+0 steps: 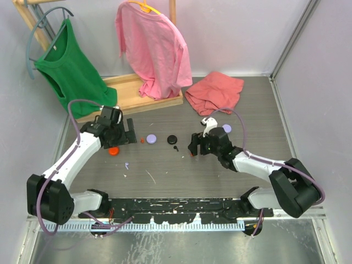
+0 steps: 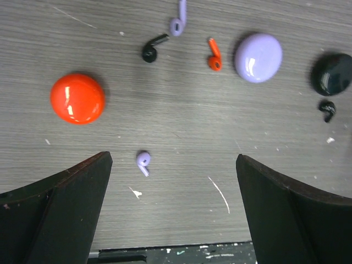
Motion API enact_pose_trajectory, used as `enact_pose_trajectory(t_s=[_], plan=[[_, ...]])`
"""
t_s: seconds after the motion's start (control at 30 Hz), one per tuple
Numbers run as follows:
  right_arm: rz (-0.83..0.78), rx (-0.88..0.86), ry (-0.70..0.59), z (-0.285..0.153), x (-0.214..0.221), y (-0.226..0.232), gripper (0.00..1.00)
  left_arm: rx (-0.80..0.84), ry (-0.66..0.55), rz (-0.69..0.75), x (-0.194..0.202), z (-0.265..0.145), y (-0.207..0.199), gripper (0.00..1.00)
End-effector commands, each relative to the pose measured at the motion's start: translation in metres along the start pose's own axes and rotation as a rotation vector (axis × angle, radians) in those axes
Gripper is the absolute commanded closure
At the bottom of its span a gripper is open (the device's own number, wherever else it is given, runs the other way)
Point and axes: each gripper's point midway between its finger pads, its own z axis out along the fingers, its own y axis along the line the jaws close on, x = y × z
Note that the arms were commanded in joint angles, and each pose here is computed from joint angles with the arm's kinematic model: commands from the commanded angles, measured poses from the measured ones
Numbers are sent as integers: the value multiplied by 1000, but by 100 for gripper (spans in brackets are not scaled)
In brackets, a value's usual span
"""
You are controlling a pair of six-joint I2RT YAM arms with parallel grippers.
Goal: Insert the wireless bluetooth earbuds into the charging case
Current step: Place the charging case at the center of the board, then pick up the charging case at the center of the board.
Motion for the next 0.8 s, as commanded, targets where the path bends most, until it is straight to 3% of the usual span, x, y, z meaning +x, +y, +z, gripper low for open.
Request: enact_pose_trajectory(t_s=[0.0,0.23,0.47,0.77], plan=[[-105,28,-142,5,-31,9,20,-157,-102,-24,-23,6,27,2],[-95,15,-185,0,-29,13,19,-327,-20,-76,-13,26,65,2],[-79,35,-206,-6,-30,9,19,-249,54,-236,-8,58,80,0],[-77,39,-233,-10,-34,8,19,-310,101,-258,0,77,93,9]])
